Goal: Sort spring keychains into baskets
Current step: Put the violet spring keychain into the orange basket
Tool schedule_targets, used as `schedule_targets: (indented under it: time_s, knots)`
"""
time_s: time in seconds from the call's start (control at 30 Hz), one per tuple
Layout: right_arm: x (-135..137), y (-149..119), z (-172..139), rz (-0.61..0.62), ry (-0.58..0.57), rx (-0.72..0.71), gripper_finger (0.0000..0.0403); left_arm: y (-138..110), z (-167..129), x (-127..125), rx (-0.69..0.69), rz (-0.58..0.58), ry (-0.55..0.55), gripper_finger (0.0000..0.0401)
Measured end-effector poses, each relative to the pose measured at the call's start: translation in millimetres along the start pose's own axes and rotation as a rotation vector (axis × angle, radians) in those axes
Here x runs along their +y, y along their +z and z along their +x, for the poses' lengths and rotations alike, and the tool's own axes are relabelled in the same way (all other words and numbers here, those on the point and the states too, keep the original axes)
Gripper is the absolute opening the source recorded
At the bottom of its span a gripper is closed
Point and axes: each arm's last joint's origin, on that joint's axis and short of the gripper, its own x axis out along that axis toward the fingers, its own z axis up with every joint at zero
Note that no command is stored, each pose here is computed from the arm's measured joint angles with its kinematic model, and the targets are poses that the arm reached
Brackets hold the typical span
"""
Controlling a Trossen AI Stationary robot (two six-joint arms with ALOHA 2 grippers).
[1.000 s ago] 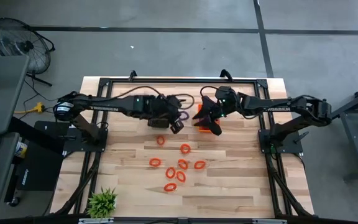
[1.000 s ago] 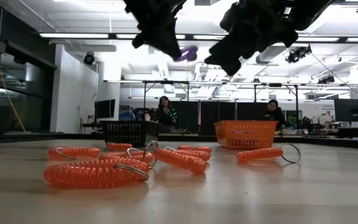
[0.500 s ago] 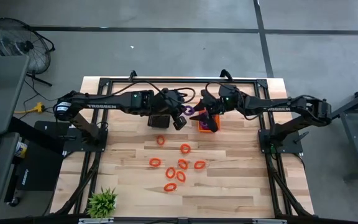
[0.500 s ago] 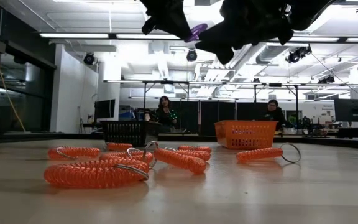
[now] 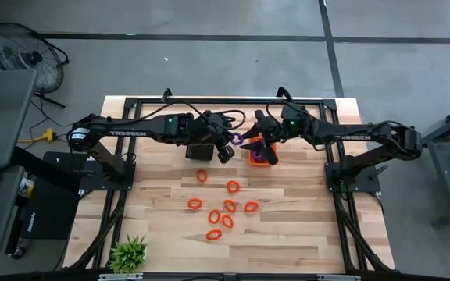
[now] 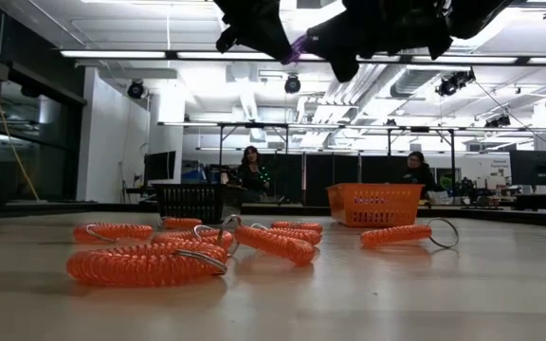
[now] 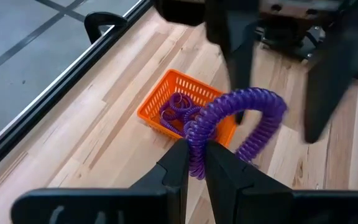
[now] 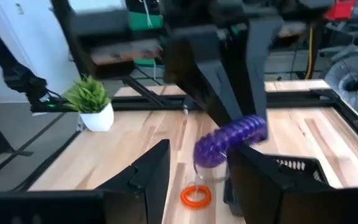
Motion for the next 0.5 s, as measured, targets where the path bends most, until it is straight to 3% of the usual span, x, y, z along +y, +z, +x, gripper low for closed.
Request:
schedule_targets:
  time_s: [0.27,0.5]
  knots:
    - [11,3,2,-0.011,0.042,-0.012,0.0153,3,0,-1,-0.025,-0.008,-0.017,0.0039]
    - [12,4,3,-0.019,-0.002,-0.026,0.0153,5,0,-3,-0.045,-0.009,-0.063,0.0039]
